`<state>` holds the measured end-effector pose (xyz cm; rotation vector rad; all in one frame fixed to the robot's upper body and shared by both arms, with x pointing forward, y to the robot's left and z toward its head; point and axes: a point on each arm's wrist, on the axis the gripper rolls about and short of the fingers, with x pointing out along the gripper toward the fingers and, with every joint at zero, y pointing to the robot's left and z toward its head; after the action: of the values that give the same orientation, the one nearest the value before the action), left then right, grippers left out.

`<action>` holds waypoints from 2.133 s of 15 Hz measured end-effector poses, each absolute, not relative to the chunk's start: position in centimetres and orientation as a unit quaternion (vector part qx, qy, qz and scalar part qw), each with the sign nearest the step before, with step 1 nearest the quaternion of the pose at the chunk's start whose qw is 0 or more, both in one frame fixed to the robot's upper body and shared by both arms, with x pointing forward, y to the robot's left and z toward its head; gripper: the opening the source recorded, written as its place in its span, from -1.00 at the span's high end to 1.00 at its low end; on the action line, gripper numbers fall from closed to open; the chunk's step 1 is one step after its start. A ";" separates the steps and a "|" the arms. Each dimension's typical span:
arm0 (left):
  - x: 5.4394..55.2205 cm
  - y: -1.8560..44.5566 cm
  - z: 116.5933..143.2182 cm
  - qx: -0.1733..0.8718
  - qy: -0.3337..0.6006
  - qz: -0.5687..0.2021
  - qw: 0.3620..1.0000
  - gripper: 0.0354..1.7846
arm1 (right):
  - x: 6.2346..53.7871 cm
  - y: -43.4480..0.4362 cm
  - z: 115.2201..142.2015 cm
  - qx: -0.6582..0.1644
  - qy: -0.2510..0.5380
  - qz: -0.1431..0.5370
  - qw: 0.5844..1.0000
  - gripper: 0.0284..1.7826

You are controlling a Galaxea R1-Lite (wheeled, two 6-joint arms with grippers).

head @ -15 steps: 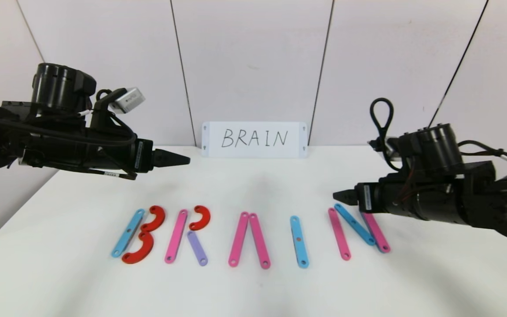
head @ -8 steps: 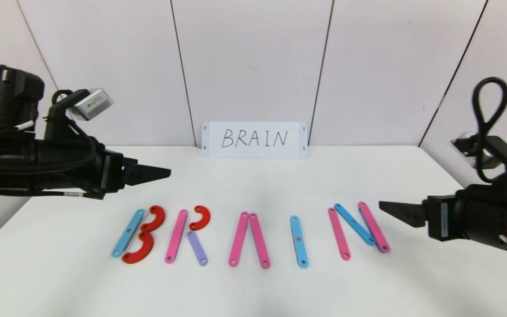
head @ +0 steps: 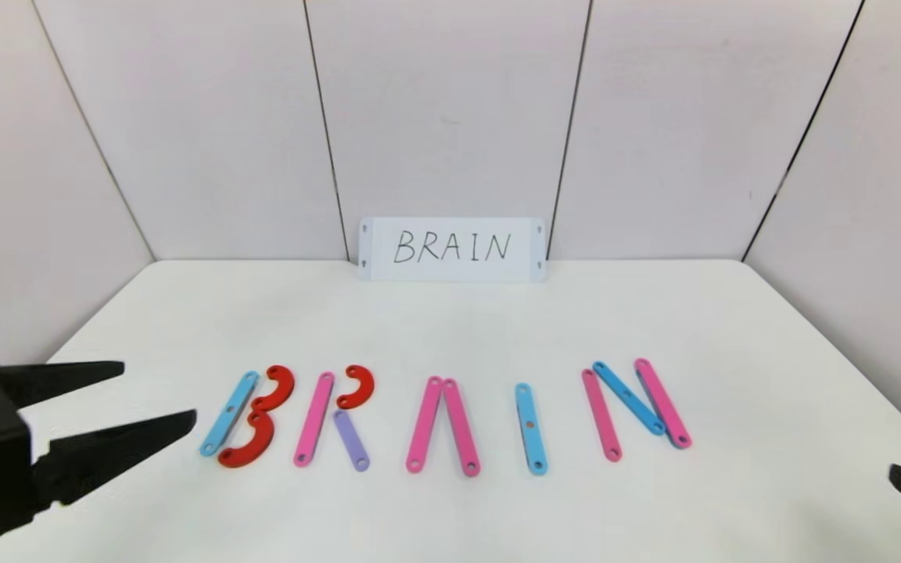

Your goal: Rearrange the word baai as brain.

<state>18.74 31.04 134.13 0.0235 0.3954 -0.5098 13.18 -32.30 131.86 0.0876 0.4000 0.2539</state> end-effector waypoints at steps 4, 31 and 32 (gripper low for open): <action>12.9 32.2 133.0 0.022 0.169 -0.200 0.965 -0.95 | 9.0 -33.9 131.4 0.055 0.137 0.099 0.984 -0.95; 6.9 33.3 118.8 0.049 -0.025 0.007 0.998 -0.95 | 6.9 -33.7 118.3 -0.023 -0.003 -0.004 1.000 -0.95; 6.9 33.3 118.5 0.045 -0.011 0.006 0.999 -0.95 | 6.9 -33.7 118.2 -0.018 0.002 -0.004 1.000 -0.95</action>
<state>6.89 33.34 118.47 0.0894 -0.0216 0.0118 6.89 -33.65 118.20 -0.0355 0.0046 -0.0074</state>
